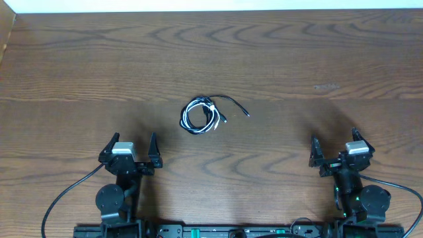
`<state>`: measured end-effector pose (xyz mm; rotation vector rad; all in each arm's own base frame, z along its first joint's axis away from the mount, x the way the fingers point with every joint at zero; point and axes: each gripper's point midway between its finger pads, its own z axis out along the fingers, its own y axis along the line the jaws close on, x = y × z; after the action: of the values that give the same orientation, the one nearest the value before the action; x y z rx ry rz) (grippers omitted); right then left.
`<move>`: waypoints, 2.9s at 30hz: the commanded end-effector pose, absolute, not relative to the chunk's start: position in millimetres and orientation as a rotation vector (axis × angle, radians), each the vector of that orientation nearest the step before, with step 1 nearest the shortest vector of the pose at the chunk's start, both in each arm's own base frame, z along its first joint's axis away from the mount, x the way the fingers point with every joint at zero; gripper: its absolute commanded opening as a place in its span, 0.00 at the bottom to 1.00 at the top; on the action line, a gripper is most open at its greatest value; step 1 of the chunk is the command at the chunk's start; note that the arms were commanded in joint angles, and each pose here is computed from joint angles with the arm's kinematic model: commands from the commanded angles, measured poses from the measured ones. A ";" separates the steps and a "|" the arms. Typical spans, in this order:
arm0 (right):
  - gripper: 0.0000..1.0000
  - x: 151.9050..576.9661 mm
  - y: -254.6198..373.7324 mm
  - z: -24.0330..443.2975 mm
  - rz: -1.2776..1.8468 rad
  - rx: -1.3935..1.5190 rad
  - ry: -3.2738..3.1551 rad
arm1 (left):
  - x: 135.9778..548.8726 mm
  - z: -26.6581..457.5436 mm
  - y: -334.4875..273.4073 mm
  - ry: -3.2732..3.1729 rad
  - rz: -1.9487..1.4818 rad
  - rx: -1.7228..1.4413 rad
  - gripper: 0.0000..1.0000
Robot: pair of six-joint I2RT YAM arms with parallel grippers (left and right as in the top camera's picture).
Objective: Untangle cables
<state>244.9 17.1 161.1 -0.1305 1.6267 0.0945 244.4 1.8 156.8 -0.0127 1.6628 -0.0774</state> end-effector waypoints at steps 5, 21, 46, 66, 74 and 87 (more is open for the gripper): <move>0.99 244.7 17.0 160.6 0.096 -0.128 1.625 | 244.0 141.0 4.1 1.708 -0.066 -0.020 0.97; 0.99 244.7 17.0 160.6 0.095 -0.128 1.625 | 244.0 141.0 4.1 1.708 -0.066 -0.020 0.97; 0.99 244.7 17.0 160.6 0.096 -0.128 1.625 | 244.0 141.1 4.1 1.707 -0.066 -0.020 0.97; 0.99 244.7 17.0 160.6 0.095 -0.128 1.625 | 244.0 141.0 4.1 1.708 -0.066 -0.020 0.98; 0.99 244.7 17.0 160.6 0.095 -0.128 1.625 | 244.0 141.0 4.2 1.708 -0.066 -0.020 0.97; 0.99 244.7 17.0 160.6 0.095 -0.128 1.625 | 244.0 141.0 4.2 1.708 -0.066 -0.020 0.97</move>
<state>244.9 17.2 161.0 -0.1308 1.6270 0.0948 244.4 1.8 156.8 -0.0124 1.6628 -0.0771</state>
